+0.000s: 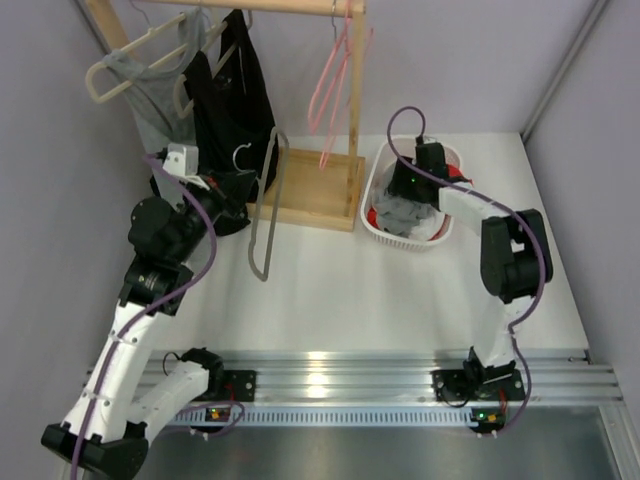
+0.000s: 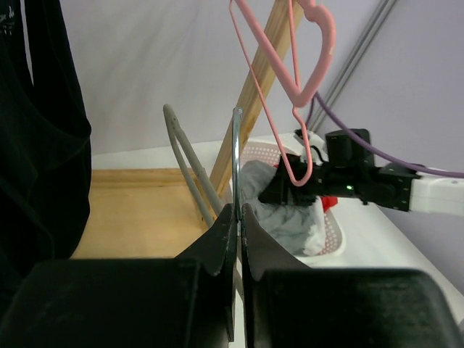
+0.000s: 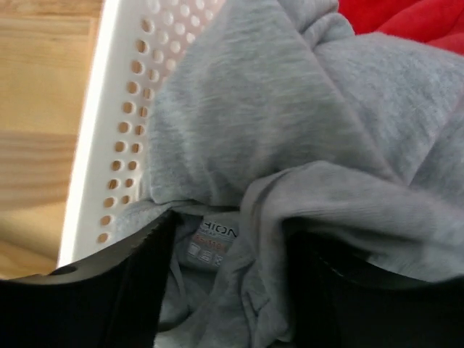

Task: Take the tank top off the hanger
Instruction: Place the tank top in the bin.

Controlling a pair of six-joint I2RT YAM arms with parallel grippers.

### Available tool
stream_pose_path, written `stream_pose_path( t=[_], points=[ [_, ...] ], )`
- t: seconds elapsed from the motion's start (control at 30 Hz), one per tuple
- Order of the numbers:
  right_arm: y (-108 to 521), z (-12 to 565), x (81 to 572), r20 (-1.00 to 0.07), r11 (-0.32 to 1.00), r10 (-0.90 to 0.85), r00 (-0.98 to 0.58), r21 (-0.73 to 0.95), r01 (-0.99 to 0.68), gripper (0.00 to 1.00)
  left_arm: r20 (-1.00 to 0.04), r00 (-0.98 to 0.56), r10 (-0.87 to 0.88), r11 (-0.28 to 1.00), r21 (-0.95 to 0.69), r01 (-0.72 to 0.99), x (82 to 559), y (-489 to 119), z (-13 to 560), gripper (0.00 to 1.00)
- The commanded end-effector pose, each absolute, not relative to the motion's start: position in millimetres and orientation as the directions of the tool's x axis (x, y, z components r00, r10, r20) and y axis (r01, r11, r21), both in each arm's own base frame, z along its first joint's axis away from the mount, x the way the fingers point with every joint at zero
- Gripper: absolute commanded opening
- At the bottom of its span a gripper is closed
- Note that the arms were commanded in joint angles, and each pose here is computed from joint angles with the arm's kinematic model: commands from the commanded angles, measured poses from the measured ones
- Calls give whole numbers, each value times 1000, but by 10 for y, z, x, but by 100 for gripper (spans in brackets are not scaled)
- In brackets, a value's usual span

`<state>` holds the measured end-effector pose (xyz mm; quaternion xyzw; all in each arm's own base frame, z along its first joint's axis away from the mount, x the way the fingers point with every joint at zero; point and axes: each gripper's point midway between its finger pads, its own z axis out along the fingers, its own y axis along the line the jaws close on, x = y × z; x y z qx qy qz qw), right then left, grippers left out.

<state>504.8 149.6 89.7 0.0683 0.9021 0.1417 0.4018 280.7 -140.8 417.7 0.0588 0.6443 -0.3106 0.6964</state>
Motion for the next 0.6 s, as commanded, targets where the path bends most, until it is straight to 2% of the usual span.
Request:
stream_pose_path(
  t=[0.0, 0.1, 0.2, 0.3, 0.37, 0.47, 0.57],
  points=[
    [1355, 1462, 4693, -717, 948, 246, -652, 318, 8, 63, -936, 82, -343, 826, -259, 501, 2879, -1342, 4598, 0],
    [1343, 1940, 4561, -768, 937, 266, -583, 348, -31, 68, -936, 60, -347, 826, -275, 492, 3043, -1386, 4641, 0],
    [1310, 2187, 4402, -798, 934, 267, -541, 351, -57, 69, -932, 15, -361, 808, -305, 504, 3212, -1492, 4636, 0],
    [1247, 2334, 4251, -821, 936, 267, -504, 346, -66, 80, -934, -19, -358, 806, -319, 499, 3393, -1559, 4576, 0],
    [1209, 2478, 4162, -851, 937, 264, -454, 338, -90, 82, -937, -22, -349, 816, -315, 485, 3510, -1570, 4561, 0],
    [1173, 2687, 4048, -889, 933, 269, -371, 336, -130, 92, -948, -18, -317, 838, -289, 463, 3686, -1575, 4516, 0],
    [1177, 2862, 3917, -913, 926, 269, -307, 333, -179, 95, -958, 7, -285, 866, -255, 431, 3878, -1551, 4565, 0]
  ],
)
